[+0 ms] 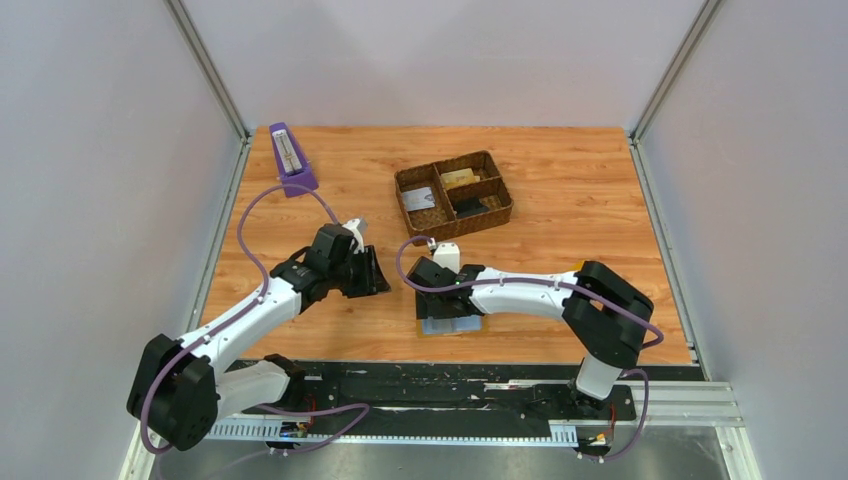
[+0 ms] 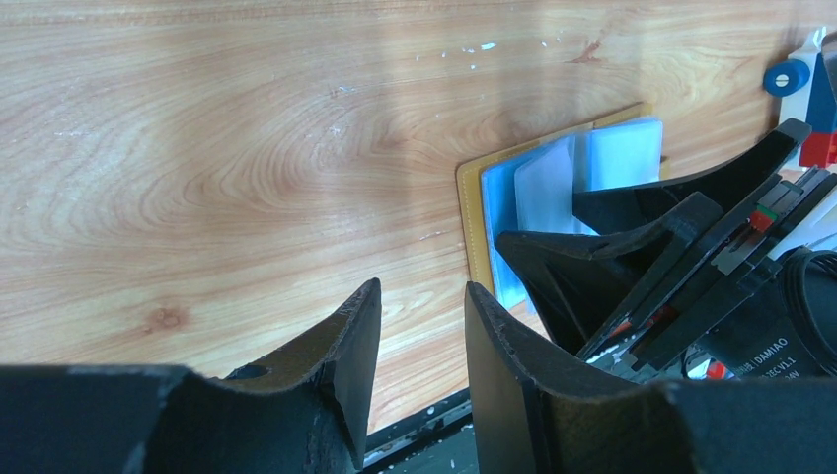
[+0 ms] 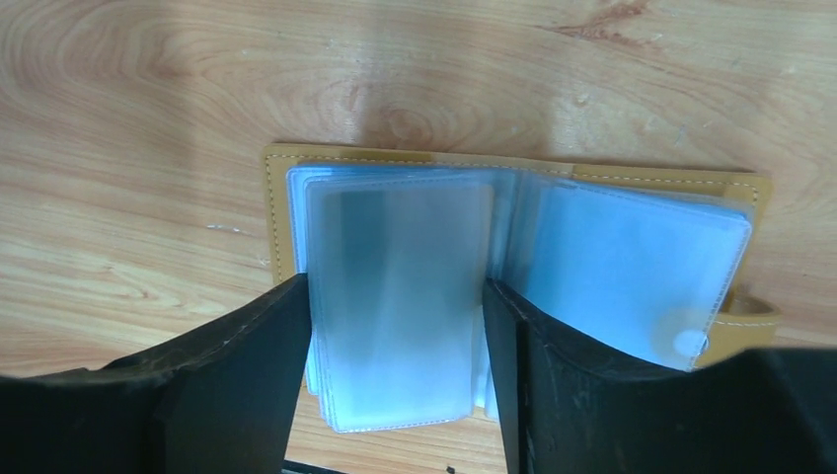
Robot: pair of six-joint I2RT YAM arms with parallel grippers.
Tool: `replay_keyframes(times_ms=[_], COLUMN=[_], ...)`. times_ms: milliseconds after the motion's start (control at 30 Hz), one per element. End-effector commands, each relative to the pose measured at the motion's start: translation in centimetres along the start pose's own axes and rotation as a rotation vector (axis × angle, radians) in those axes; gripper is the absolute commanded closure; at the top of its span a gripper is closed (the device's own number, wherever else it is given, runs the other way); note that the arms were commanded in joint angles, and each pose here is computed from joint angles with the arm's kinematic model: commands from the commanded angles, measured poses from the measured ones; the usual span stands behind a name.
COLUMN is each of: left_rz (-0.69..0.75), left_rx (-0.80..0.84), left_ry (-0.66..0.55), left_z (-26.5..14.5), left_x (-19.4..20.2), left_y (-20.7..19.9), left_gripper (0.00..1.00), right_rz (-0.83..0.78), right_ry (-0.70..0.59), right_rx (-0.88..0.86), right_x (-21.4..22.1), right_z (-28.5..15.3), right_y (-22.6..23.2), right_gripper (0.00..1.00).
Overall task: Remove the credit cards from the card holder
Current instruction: Remove the credit card from the card holder.
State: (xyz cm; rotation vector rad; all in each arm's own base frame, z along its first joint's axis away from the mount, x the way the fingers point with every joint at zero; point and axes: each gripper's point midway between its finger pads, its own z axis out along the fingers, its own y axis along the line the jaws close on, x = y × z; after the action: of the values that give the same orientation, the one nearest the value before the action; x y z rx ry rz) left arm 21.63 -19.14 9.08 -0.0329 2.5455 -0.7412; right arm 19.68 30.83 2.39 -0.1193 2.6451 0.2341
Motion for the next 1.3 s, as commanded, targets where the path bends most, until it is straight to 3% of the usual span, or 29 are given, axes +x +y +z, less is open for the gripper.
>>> replay_keyframes(times_ms=[0, 200, 400, 600, 833, 1267], left_rz=[0.018, 0.014, 0.011, 0.004, -0.024, -0.067], left_rx=[-0.002, 0.011, 0.074, 0.120, 0.240, 0.300], left_ry=[-0.016, 0.000, 0.046, 0.077, 0.151, 0.210], left_z=[-0.1, 0.3, 0.9, 1.5, 2.8, 5.1], left_x=[-0.6, -0.1, 0.6, 1.0, 2.2, 2.7], left_y=[0.0, 0.0, -1.0, -1.7, -3.2, -3.8], left_gripper=[0.55, 0.55, 0.57, 0.58, 0.58, 0.58], right_rz=[0.012, 0.033, 0.037, 0.042, 0.068, 0.086], right_ry=[0.012, -0.011, -0.038, -0.046, -0.040, -0.053], right_rx=[0.063, 0.001, -0.176, -0.316, -0.490, -0.607], right_x=[0.6, 0.5, 0.1, 0.0, -0.3, 0.0], right_z=[0.6, 0.2, -0.7, -1.4, -2.4, -3.4], right_y=[-1.0, -0.5, 1.5, 2.6, 3.7, 2.7], right_gripper=[0.39, 0.49, 0.58, 0.61, 0.62, 0.54])
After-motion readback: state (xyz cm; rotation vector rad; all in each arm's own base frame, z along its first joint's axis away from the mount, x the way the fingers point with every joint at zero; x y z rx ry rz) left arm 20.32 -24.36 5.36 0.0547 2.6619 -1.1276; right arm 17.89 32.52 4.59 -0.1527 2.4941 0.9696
